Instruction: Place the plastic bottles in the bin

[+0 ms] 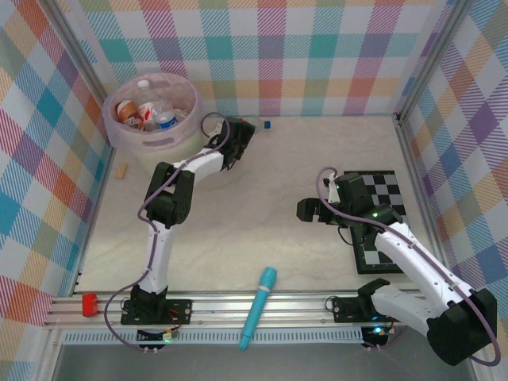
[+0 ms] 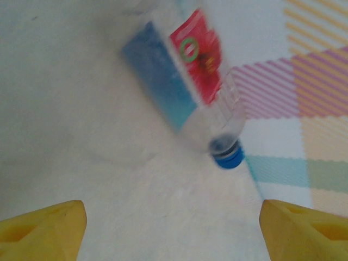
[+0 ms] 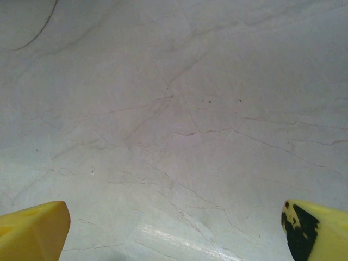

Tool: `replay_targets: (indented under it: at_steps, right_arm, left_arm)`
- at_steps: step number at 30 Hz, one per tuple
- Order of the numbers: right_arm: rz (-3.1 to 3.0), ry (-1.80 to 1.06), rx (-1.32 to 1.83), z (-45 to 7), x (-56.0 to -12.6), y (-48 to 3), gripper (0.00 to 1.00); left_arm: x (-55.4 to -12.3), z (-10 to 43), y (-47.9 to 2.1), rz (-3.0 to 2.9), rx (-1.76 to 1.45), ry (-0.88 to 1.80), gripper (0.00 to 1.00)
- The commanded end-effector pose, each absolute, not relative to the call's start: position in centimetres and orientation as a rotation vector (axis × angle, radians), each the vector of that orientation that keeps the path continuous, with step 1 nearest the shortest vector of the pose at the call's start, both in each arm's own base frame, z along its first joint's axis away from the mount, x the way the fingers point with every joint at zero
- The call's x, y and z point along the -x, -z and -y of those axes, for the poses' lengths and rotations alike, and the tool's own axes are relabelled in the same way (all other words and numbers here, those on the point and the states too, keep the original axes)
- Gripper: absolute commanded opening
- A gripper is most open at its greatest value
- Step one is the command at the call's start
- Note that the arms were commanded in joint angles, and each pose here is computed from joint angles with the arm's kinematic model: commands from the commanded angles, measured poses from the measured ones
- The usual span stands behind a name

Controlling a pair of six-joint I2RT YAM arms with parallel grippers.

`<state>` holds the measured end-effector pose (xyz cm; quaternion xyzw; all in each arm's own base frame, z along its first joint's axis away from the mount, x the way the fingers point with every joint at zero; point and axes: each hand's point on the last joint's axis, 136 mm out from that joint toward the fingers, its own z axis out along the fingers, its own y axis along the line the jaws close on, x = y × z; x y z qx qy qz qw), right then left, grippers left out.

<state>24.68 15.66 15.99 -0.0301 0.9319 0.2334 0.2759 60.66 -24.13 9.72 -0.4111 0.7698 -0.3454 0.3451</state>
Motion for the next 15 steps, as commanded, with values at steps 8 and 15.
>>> replay_targets:
  at_steps: [8, 15]
  right_arm:
    - [-2.522, -0.529, 0.068, -14.0, -24.0, -15.6, 1.0]
    - [-2.516, -0.539, 0.031, -13.6, -23.5, -15.2, 1.0]
  left_arm:
    - [-65.6, 22.9, -9.5, -1.889, 1.203, 0.931, 0.84]
    - [-67.0, 22.6, -8.8, -1.849, 1.266, 0.951, 0.82]
